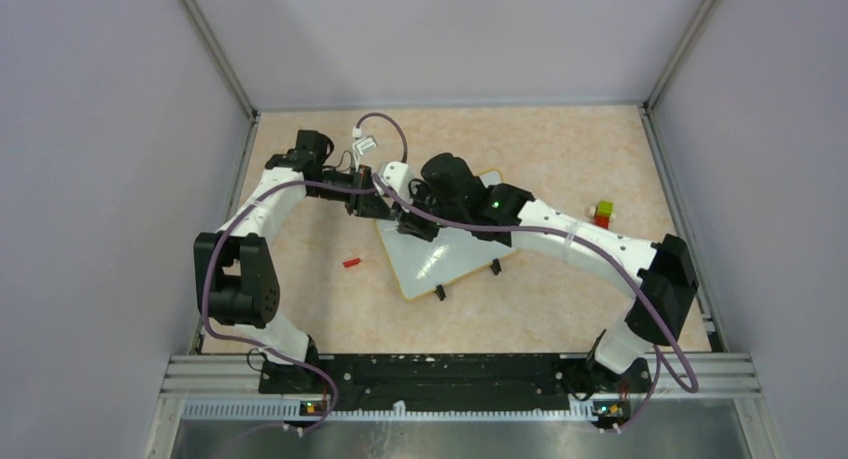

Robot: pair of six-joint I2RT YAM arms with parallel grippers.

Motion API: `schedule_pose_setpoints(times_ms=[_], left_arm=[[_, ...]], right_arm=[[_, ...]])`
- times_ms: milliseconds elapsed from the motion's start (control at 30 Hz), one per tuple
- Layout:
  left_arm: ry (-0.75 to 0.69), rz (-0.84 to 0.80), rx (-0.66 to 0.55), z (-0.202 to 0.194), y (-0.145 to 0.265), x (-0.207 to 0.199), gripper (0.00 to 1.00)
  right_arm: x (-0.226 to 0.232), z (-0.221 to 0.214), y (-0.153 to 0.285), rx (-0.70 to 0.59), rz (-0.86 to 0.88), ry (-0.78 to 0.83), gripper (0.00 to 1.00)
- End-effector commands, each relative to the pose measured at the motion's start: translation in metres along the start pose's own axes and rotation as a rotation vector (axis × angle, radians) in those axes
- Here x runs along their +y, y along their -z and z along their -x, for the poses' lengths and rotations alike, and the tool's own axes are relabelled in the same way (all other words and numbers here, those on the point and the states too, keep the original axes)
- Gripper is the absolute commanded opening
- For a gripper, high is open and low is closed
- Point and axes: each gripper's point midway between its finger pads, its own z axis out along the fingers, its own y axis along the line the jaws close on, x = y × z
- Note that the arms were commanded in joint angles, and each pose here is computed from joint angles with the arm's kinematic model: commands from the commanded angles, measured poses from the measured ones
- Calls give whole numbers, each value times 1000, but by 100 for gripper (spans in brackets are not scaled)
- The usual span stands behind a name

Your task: Write a sentence on the whiteboard

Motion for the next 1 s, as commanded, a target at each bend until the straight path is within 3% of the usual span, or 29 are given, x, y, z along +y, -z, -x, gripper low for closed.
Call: schedule_pose_setpoints(times_ms=[0,967], left_arm=[[-66,7,-6,11,1,-5,0],[-78,6,0,9,0,-6,0]], right_arm=[[-4,21,-2,-62,-40,9,0],[-11,32,-8,-76,-62,7,0]])
